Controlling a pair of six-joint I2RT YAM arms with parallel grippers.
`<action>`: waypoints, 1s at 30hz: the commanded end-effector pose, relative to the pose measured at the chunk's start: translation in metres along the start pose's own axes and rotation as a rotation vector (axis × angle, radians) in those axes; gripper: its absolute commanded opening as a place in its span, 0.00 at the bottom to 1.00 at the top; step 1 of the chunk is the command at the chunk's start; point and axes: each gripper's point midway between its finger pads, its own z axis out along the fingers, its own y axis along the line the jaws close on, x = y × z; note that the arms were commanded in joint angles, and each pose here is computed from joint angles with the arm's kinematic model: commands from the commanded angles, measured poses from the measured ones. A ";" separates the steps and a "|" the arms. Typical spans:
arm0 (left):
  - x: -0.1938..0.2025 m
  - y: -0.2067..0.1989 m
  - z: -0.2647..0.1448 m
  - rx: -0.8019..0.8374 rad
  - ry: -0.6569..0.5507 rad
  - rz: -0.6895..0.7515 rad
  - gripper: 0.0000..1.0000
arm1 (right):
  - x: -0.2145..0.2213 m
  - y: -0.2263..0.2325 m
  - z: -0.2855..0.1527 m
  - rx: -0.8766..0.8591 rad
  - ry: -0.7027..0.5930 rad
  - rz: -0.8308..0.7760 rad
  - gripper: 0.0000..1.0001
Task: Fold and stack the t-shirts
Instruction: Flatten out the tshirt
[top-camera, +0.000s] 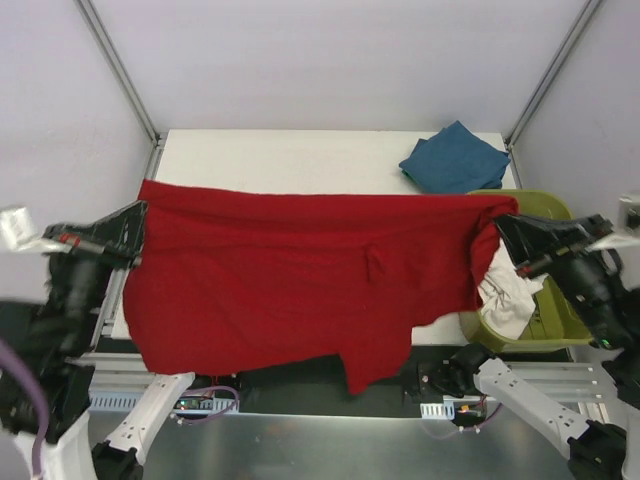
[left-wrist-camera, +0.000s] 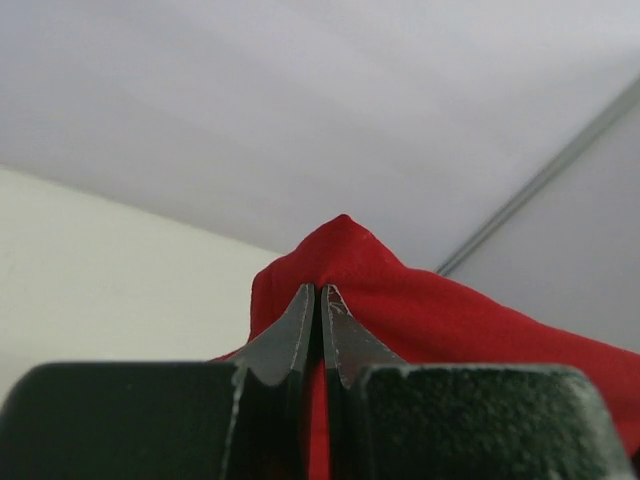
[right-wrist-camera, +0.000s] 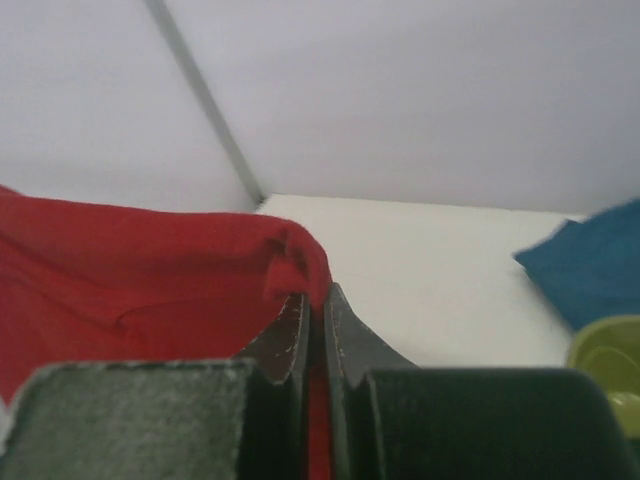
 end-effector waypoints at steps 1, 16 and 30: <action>0.078 0.088 0.081 -0.370 0.186 0.022 0.00 | 0.051 -0.066 0.067 0.362 0.134 -0.099 0.01; 0.280 0.309 0.176 -1.107 0.871 0.221 0.99 | 0.268 -0.225 0.258 0.757 0.853 -0.483 0.89; 0.374 0.240 -0.006 -0.868 1.051 -0.208 0.99 | 0.387 -0.106 0.105 0.411 0.927 0.099 0.97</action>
